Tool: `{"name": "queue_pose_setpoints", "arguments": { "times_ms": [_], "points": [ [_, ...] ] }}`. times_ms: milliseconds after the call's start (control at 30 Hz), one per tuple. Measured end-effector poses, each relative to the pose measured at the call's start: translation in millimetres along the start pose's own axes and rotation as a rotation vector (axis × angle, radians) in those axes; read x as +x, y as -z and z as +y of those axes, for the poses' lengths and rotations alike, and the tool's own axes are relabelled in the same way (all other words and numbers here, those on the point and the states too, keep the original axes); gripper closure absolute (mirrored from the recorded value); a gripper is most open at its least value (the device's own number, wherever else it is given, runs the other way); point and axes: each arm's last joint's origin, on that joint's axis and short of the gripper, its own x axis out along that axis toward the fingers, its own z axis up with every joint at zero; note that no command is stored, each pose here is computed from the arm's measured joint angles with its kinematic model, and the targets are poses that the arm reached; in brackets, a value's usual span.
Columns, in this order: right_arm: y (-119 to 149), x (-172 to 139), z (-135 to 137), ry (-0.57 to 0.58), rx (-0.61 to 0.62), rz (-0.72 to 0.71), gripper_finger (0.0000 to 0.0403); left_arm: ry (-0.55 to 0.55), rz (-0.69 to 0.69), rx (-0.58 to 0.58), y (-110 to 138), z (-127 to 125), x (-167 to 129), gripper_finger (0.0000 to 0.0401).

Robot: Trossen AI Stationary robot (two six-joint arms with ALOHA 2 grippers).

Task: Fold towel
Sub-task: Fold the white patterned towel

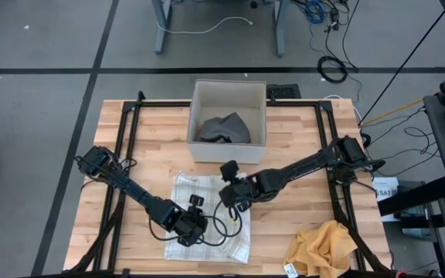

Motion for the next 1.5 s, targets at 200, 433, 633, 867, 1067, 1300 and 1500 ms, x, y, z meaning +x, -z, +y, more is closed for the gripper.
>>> {"name": "queue_pose_setpoints", "arguments": {
  "times_ms": [200,433,633,867,1067,1300,1500],
  "points": [
    [-5,-8,3,0.073,-0.14,-0.012,0.0172,0.004,-0.016,-0.006,-2,0,0,0.0277],
    [-7,2,-11,0.056,-0.181,-0.082,0.0185,0.024,-0.032,-0.012,-3,-1,0,0.0277],
    [-6,6,-20,0.051,-0.172,-0.107,0.0186,0.025,-0.034,-0.026,-4,-1,0,0.0277],
    [-4,1,-19,0.082,-0.109,-0.062,0.0186,0.038,-0.034,-0.038,-4,-2,0,0.0277],
    [-6,-38,-7,-0.017,0.09,-0.108,0.0186,0.048,-0.032,-0.038,-4,-2,0,0.0277],
    [-29,-72,48,-0.398,0.342,-0.254,0.0186,0.052,-0.033,-0.015,-4,-2,0,0.0277],
    [-47,-79,112,-0.433,0.317,-0.341,0.0186,0.055,-0.039,-0.012,-7,-2,-1,0.0277]
  ]
}}
